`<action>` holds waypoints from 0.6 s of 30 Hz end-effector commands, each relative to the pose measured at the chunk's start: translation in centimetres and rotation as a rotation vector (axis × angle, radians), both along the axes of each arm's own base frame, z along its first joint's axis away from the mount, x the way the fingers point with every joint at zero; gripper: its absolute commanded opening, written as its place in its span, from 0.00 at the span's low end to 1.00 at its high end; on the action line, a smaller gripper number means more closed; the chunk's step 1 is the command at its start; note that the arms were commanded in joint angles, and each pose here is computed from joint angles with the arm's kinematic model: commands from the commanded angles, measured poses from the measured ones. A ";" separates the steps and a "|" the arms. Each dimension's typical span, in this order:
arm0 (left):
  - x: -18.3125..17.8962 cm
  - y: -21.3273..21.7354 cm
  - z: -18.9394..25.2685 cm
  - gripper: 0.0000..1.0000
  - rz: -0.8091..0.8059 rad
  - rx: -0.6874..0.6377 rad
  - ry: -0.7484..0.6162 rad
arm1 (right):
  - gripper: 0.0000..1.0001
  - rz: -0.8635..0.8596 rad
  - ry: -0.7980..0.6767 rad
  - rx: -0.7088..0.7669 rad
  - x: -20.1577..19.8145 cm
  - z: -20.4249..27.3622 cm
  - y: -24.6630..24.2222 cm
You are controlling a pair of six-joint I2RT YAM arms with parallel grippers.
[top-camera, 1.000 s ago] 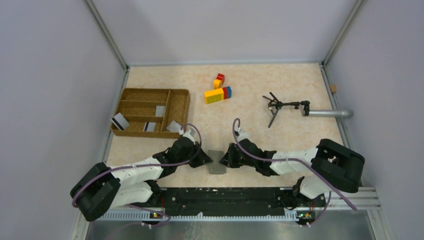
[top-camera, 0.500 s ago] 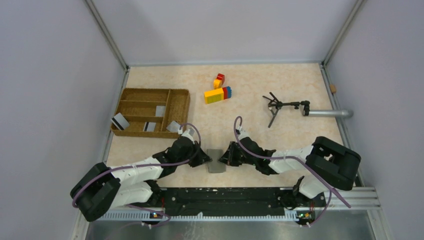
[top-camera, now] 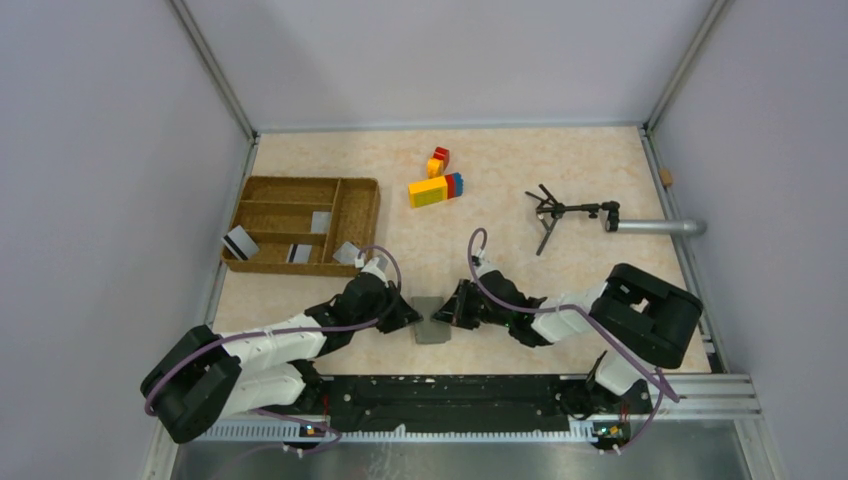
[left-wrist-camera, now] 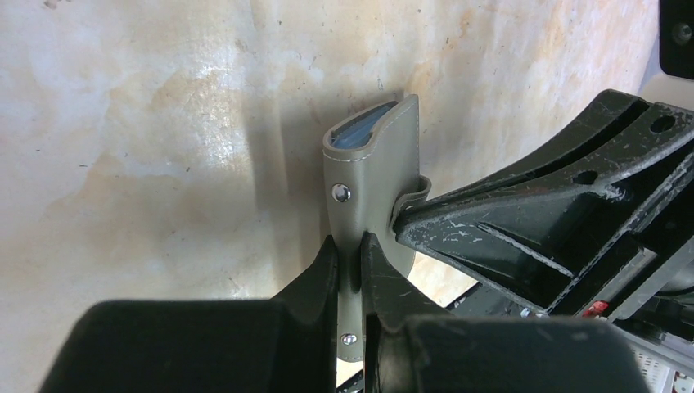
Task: Put the credit cards into the card holder
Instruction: Close the card holder at the center of the board.
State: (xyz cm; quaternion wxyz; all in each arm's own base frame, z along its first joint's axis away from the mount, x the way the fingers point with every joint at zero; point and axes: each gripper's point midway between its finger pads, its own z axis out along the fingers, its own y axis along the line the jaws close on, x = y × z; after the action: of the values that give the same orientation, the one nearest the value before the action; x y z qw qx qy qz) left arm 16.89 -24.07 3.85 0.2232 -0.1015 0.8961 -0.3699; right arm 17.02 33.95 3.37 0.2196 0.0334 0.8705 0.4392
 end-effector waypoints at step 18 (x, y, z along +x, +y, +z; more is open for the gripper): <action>1.1 1.4 2.9 0.76 -0.090 0.146 -0.091 | 0.44 0.127 -0.198 -0.142 1.8 5.7 -1.3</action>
State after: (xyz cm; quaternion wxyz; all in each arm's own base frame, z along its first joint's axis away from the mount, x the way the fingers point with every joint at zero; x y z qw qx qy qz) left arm 16.85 -23.42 4.34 0.2214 -0.0567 0.9151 -0.3323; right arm 17.71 33.26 5.73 0.2364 -0.0371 0.8792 0.4119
